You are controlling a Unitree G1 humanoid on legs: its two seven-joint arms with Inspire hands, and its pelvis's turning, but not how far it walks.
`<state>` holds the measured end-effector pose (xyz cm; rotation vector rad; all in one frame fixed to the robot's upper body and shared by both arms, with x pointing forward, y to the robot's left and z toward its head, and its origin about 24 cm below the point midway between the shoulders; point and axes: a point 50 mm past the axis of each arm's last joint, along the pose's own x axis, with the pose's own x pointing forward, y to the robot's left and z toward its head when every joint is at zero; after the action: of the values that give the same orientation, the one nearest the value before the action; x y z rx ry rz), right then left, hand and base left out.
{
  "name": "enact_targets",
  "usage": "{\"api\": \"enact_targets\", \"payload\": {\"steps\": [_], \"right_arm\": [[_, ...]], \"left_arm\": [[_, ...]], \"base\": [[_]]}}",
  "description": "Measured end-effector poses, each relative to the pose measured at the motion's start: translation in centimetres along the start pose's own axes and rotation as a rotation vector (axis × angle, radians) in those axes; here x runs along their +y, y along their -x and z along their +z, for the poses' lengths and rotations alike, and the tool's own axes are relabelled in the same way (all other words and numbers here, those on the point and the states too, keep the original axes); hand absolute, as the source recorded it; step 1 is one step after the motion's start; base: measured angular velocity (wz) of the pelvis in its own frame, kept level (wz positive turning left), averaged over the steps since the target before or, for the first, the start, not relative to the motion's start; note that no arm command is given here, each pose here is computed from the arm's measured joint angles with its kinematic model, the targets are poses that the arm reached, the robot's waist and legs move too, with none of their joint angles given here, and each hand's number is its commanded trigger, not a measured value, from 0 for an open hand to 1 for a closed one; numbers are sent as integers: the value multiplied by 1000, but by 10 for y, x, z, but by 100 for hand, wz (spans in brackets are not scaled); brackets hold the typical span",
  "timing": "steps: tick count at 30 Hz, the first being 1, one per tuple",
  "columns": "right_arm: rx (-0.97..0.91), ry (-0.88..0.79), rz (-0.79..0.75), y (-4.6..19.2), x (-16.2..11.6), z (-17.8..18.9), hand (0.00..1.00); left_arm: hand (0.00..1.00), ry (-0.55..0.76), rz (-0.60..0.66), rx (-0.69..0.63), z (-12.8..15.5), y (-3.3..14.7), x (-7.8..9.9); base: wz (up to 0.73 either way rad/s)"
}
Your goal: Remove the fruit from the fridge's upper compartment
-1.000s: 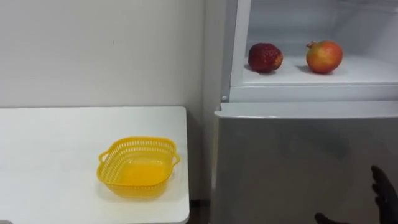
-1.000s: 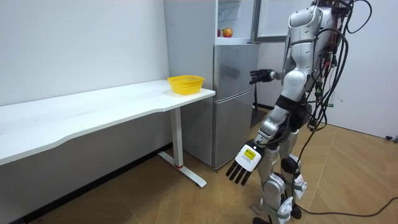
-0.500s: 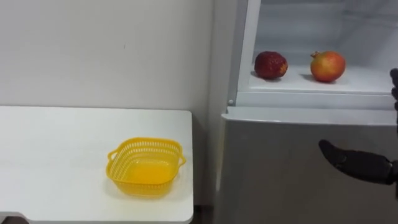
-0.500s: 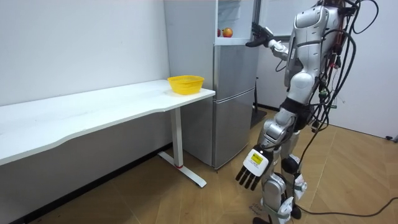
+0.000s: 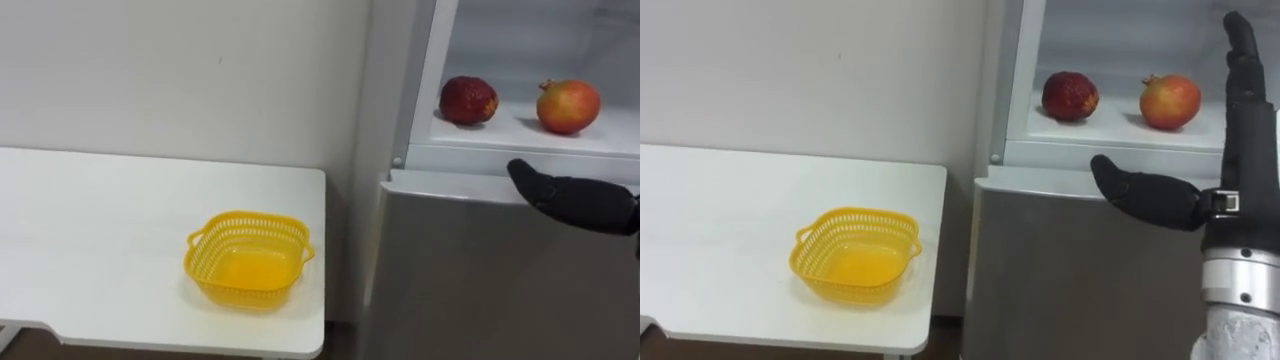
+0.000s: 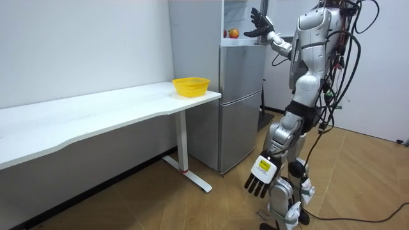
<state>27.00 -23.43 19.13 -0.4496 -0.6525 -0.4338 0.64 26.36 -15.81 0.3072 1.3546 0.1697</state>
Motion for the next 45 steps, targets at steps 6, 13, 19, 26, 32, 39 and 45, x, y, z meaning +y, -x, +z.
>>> {"api": "enact_targets", "payload": {"steps": [6, 13, 19, 26, 32, 39, 45], "right_arm": [[-27, -28, -5, -1, -1, 7, 0], [-68, -37, 34, 2, 8, 12, 0], [-47, -81, 26, 0, 7, 11, 0], [-53, -55, 13, -2, 1, 10, 0], [-47, -55, -41, -4, -9, 9, 0], [-43, -51, -2, 0, -1, 8, 0], [-51, -38, 5, 1, 1, 9, 0]], "left_arm": [[0, 6, 24, -16, 7, -1, 4], [0, -20, 28, -7, 6, -2, 9], [0, -41, -6, 24, -2, 0, 3], [0, -34, 1, 39, -12, 2, 8], [0, -24, 5, -4, 0, 0, 9], [0, -41, 23, -73, 22, -3, 11], [0, -43, 33, -70, 22, -4, 15]], "base": [[1], [-11], [14], [1], [-2], [-8], [5]]}}
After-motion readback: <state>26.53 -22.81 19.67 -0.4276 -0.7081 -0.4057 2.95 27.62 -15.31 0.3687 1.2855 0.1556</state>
